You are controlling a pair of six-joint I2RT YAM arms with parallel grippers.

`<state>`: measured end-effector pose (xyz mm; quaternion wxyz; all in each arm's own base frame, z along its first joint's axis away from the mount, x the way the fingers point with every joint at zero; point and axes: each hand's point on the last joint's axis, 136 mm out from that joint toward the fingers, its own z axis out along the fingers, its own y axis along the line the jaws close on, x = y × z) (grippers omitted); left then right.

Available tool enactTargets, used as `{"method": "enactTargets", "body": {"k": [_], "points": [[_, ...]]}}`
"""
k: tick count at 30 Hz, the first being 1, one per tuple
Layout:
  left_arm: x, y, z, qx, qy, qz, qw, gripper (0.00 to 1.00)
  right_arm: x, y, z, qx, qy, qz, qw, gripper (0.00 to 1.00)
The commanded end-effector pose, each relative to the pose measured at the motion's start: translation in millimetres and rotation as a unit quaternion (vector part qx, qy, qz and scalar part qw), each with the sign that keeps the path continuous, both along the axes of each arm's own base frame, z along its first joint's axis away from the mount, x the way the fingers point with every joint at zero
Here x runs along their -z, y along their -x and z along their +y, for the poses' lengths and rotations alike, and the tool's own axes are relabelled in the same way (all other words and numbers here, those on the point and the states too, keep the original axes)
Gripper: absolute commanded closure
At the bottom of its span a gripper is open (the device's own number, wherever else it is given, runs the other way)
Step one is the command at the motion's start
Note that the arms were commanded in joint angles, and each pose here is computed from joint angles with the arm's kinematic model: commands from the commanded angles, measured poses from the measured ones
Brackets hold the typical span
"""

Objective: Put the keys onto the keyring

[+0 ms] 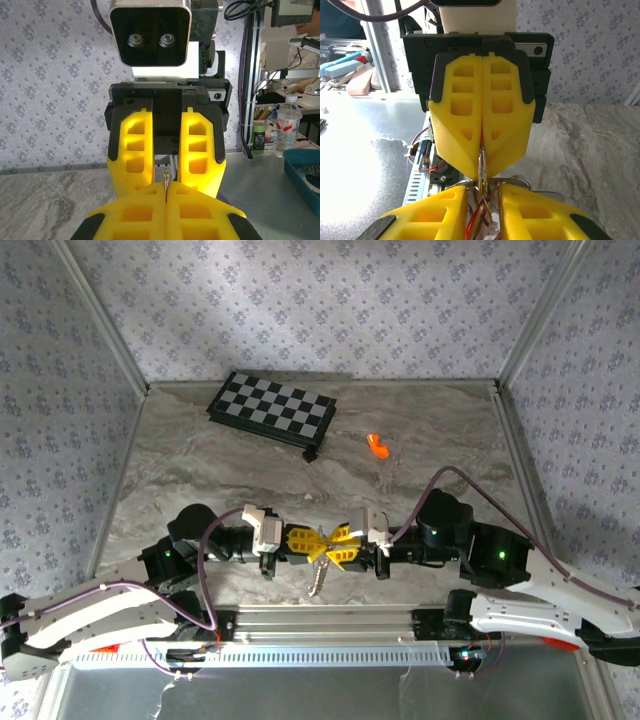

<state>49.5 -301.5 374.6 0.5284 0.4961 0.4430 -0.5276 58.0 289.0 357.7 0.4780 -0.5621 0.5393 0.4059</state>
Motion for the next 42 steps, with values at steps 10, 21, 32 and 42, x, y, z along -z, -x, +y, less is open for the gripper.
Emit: {"method": "enactTargets", "body": {"k": [10,21,32,42], "points": [[-18,3,6,0.0,0.033,-0.009,0.999,1.0,-14,5,-3,-0.009,-0.037,-0.006,0.999,0.69],[-15,2,4,-0.001,0.024,-0.007,1.0,1.0,-12,4,-3,-0.008,-0.041,-0.01,0.999,0.95],[24,-24,9,-0.085,-0.089,-0.022,0.992,0.78,5,-27,-17,0.083,0.036,-0.039,0.995,1.0],[40,-36,16,-0.122,-0.146,-0.032,0.981,0.7,32,-36,-16,0.08,0.175,-0.044,0.98,1.0]]}}
